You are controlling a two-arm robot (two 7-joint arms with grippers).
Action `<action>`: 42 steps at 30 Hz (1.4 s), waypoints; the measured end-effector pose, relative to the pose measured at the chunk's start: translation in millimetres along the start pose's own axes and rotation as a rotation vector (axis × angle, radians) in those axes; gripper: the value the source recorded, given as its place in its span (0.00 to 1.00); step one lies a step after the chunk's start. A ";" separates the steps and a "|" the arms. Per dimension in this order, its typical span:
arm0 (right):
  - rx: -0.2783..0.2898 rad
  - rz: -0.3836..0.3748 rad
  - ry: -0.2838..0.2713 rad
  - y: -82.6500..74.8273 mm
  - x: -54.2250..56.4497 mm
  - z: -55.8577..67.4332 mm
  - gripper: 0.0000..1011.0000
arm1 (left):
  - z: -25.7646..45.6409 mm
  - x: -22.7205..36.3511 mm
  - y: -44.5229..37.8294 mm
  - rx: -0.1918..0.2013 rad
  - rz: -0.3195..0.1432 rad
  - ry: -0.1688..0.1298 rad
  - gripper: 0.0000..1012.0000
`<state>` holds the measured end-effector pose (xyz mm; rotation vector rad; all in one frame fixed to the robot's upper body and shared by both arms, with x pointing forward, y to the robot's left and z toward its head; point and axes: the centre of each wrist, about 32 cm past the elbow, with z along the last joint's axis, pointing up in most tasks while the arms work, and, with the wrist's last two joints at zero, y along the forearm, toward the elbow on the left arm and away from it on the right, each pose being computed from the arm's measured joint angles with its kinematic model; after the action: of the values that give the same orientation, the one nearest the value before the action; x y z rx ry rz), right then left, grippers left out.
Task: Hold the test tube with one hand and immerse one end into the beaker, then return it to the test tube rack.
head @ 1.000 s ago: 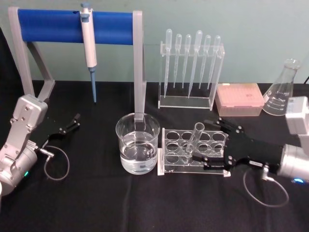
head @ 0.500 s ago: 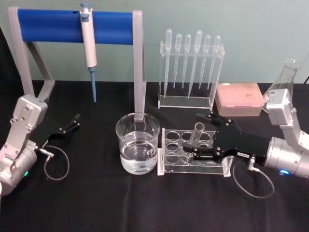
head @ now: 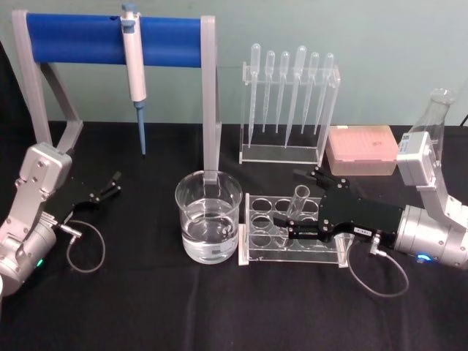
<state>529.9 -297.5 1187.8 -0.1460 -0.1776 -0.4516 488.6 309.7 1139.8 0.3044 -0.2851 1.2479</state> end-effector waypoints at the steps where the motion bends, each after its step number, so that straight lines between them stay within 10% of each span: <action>1: 0.001 0.000 0.000 0.2 0.0 0.0 0.99 | 0.0 0.0 0.0 0.000 0.000 0.000 0.99; 12: 0.002 0.001 0.000 0.0 0.1 0.1 0.97 | 0.0 0.0 0.0 0.000 0.000 0.000 0.99; 37: 0.002 0.001 -0.001 -0.6 0.1 0.1 0.24 | 0.0 0.0 0.0 0.000 0.000 0.000 0.99; 42: 0.002 0.001 -0.001 -0.7 0.1 0.1 0.22 | 0.0 0.0 0.0 0.000 0.000 0.000 0.99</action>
<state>529.7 -298.1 1188.0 -0.1443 -0.1790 -0.4503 488.6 309.7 1139.8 0.3044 -0.2851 1.2480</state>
